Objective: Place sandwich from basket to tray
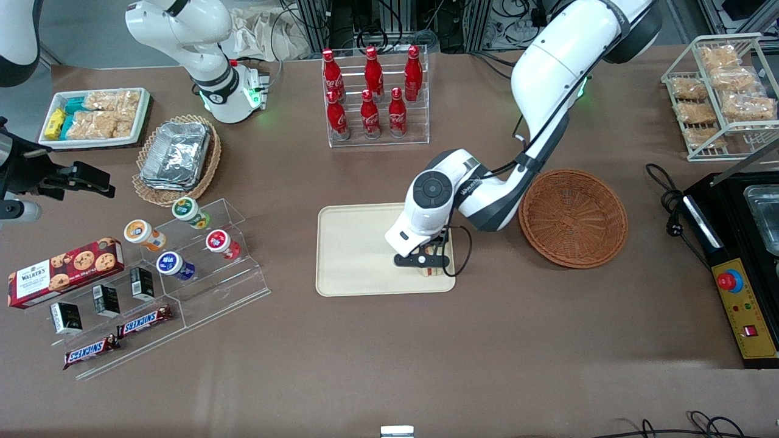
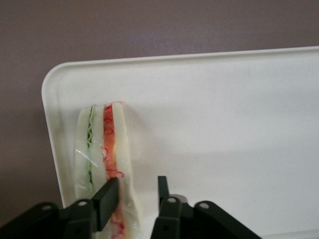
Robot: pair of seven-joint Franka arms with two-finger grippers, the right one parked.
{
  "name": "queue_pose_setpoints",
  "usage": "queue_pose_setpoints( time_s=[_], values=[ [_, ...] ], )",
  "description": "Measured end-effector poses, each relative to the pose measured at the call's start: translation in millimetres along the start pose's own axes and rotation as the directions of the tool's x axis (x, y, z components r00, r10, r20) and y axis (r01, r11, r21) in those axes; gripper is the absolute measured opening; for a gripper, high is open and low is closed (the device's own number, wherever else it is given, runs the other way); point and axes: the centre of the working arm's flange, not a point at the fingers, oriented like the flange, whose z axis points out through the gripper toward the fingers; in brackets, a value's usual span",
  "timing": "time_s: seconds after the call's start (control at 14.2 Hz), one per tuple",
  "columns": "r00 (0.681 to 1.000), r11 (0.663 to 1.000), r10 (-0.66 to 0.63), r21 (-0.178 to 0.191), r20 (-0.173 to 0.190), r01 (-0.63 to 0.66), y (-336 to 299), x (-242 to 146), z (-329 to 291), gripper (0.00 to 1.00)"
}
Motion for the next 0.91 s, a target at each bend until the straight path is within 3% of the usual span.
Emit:
queue_pose_setpoints(
  time_s=[0.21,0.42,0.56,0.91],
  values=[
    [0.999,1.000,0.001,0.003,-0.033,0.000,2.1,5.3,-37.4,0.77],
    [0.994,1.000,-0.003,-0.004,-0.106,0.003,3.3,4.0,-113.8,1.00],
    [0.987,1.000,-0.021,-0.010,-0.158,0.020,-2.2,-2.4,-175.4,1.00],
    [0.980,0.989,-0.086,0.102,-0.180,0.106,-85.4,-17.2,-303.8,1.00]
  ],
)
